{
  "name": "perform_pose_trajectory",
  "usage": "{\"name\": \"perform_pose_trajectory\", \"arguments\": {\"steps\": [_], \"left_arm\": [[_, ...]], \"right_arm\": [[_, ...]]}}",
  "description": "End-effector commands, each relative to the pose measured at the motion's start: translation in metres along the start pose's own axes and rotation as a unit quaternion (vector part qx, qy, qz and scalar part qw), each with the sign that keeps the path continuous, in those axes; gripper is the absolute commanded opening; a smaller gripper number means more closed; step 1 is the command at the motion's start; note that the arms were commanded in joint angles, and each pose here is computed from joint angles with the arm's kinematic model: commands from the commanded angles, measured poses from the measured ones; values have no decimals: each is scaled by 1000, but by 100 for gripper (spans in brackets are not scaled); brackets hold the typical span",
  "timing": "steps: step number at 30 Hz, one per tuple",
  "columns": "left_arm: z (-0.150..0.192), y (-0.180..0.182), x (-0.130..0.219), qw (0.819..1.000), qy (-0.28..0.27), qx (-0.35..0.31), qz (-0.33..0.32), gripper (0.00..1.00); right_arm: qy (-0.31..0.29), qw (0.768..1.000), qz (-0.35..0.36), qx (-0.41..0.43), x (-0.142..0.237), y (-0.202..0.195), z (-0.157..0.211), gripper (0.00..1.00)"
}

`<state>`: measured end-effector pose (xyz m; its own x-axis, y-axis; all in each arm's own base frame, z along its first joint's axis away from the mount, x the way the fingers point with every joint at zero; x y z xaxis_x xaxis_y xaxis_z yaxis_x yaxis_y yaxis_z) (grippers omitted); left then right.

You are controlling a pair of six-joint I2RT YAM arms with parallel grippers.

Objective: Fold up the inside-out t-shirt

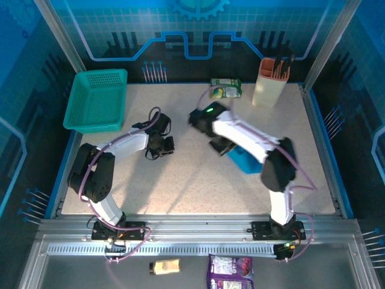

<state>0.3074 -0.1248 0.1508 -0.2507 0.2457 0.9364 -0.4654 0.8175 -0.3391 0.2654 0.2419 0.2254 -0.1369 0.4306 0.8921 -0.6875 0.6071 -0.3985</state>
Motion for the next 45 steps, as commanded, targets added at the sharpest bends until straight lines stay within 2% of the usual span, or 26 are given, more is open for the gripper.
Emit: {"name": "perform_pose_trajectory", "arguments": {"steps": [1,4,8,11,12,14,18,22,25,27,30,33,35,39,42,45], "left_arm": [[-7,22,22,999,-32,30,-4,5],[-11,39,36,998,-48,51,2,6],[-11,52,50,996,-60,62,3,7],[-8,57,58,995,-68,72,8,9],[-7,57,61,995,-70,75,10,10],[-4,56,69,994,-69,79,20,13],[6,55,87,992,-73,86,52,15],[25,35,88,995,-48,57,72,15],[45,11,77,996,-13,29,83,12],[62,-5,64,995,17,15,94,11],[89,-27,42,992,69,-10,107,10],[116,-39,16,988,123,-35,90,9],[132,-35,-3,985,154,-40,68,8],[151,-3,-34,983,184,-17,14,6],[150,21,-40,987,159,-15,-33,5],[138,30,-42,990,123,-26,-58,4]], "right_arm": [[-25,992,-122,-22,5,76,-37,0],[-61,983,-173,-6,7,111,-69,0],[-114,965,-235,-21,9,126,-93,6],[-156,947,-278,-31,21,128,-104,18],[-175,937,-302,-28,28,128,-107,29],[-212,921,-327,-24,46,123,-107,43],[-298,862,-410,-10,87,101,-92,59],[-331,819,-467,-45,90,67,-71,59],[-316,818,-472,-89,57,39,-59,55],[-284,824,-473,-125,25,19,-49,51],[-252,821,-491,-143,-15,3,-37,47],[-230,818,-504,-154,-47,-5,-30,45],[-211,817,-513,-161,-66,-6,-27,44],[-161,824,-504,-204,-107,-5,-17,43],[-137,824,-495,-238,-129,-2,-7,41],[-125,834,-468,-265,-138,-2,7,41]]}}
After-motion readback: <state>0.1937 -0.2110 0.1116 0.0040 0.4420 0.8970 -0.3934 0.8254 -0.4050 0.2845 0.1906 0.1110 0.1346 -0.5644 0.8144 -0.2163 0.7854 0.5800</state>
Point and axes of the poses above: each hand's point on the last joint's axis, 136 mm out from that joint toward the fingers, its own x axis back along the fingers, its own y axis along the line the jaws close on, z = x × y, the point moved 10 cm from there along x, back along the fingers, and after that the axes turned 13 degrees about x, right-handed, at the moved point
